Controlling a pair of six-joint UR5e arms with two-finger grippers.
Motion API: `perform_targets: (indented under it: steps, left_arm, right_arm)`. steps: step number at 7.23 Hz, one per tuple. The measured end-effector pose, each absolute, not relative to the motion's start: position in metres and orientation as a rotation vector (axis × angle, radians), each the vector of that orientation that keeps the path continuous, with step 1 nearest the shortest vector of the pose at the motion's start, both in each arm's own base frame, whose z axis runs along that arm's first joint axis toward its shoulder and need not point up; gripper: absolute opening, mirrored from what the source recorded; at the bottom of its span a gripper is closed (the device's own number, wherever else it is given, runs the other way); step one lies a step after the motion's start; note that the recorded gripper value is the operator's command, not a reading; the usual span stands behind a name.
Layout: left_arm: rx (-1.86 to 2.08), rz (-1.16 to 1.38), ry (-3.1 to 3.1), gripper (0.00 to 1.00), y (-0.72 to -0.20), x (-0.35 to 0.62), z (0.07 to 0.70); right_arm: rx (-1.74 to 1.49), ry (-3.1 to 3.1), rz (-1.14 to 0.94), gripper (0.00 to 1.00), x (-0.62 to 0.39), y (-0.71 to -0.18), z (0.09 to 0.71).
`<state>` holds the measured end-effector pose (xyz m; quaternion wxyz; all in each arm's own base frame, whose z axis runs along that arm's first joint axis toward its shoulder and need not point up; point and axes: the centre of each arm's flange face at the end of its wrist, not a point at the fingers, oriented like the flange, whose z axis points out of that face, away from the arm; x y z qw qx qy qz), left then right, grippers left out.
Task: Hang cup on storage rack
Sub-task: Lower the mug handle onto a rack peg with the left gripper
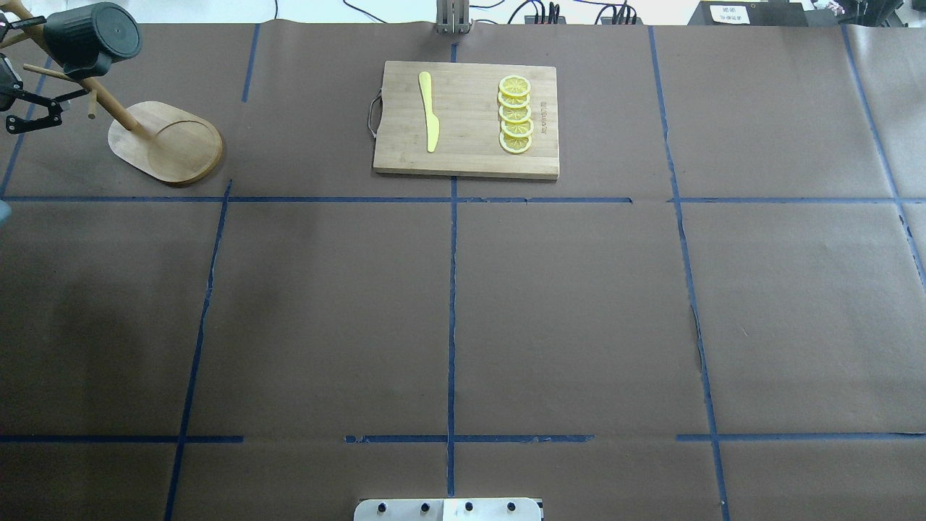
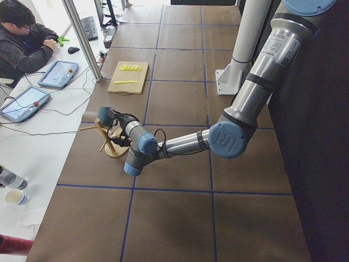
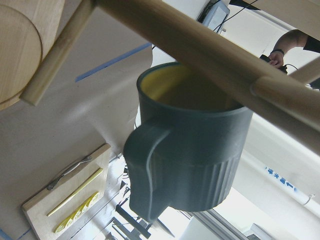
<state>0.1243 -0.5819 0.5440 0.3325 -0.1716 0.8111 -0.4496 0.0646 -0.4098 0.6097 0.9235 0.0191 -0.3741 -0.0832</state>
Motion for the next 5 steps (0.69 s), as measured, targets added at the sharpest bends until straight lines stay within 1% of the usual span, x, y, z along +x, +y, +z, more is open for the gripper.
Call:
perform_targets:
  steps: [3, 5]
  left_arm:
    - [-0.392, -1.039, 2.178, 1.0, -0.552, 0.112, 0.514]
    - [-0.204, -0.815, 2.015, 1.0, -0.548, 0.1, 0.51]
  right_arm:
    - [0.039, -0.769, -0.169, 1.0, 0.064, -0.41, 0.61]
    - [0.039, -0.769, -0.169, 1.0, 0.064, -0.41, 0.61]
